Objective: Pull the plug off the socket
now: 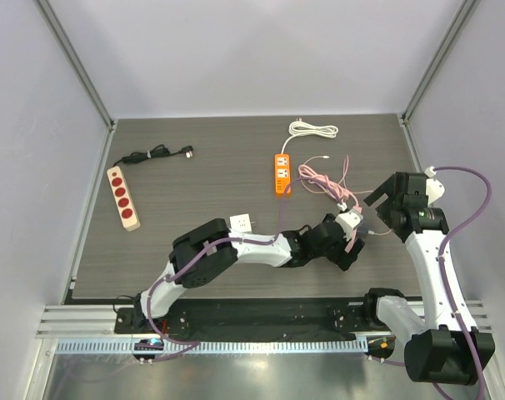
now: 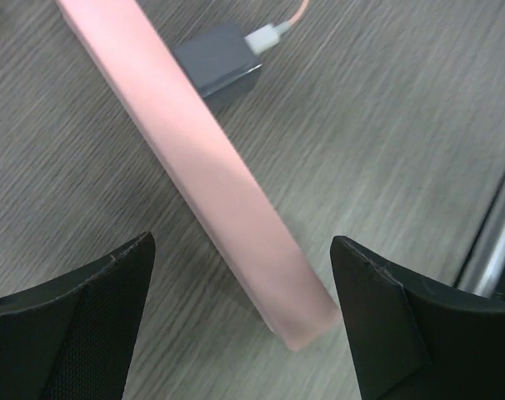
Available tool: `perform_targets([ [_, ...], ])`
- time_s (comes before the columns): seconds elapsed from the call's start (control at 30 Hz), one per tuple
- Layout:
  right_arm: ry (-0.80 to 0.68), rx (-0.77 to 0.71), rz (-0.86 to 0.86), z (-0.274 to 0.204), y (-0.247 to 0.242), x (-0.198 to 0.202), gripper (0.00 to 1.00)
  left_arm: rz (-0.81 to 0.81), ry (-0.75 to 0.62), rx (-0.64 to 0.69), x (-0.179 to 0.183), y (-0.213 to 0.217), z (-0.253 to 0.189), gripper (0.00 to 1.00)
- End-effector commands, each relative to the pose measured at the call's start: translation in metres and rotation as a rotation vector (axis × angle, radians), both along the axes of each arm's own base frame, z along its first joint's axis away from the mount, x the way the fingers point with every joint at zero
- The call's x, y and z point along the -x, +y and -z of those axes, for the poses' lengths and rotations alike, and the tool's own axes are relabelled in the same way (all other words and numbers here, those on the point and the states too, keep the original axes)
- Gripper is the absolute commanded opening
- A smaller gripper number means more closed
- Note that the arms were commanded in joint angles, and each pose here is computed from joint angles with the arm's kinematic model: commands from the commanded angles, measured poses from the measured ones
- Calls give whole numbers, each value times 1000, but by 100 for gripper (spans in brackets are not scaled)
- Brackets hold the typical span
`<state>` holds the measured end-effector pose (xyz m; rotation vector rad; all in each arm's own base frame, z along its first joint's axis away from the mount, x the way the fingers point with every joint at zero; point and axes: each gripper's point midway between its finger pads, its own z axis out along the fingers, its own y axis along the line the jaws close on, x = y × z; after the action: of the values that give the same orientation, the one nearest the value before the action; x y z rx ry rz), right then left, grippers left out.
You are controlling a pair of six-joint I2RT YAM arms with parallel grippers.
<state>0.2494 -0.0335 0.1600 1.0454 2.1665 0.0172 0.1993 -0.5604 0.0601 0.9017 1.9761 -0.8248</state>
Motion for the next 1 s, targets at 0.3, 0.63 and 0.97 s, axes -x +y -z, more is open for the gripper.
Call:
perform_targets([
  [0.3, 53, 15, -106, 20, 6, 4, 100, 7, 98, -36, -10, -4, 22, 37],
  [0.63, 34, -57, -274, 27, 32, -5, 95, -22, 453, 205, -42, 26, 31, 0],
  [0.97, 107, -163, -345, 64, 51, -10, 83, -112, 614, 96, -62, 45, 72, 0],
])
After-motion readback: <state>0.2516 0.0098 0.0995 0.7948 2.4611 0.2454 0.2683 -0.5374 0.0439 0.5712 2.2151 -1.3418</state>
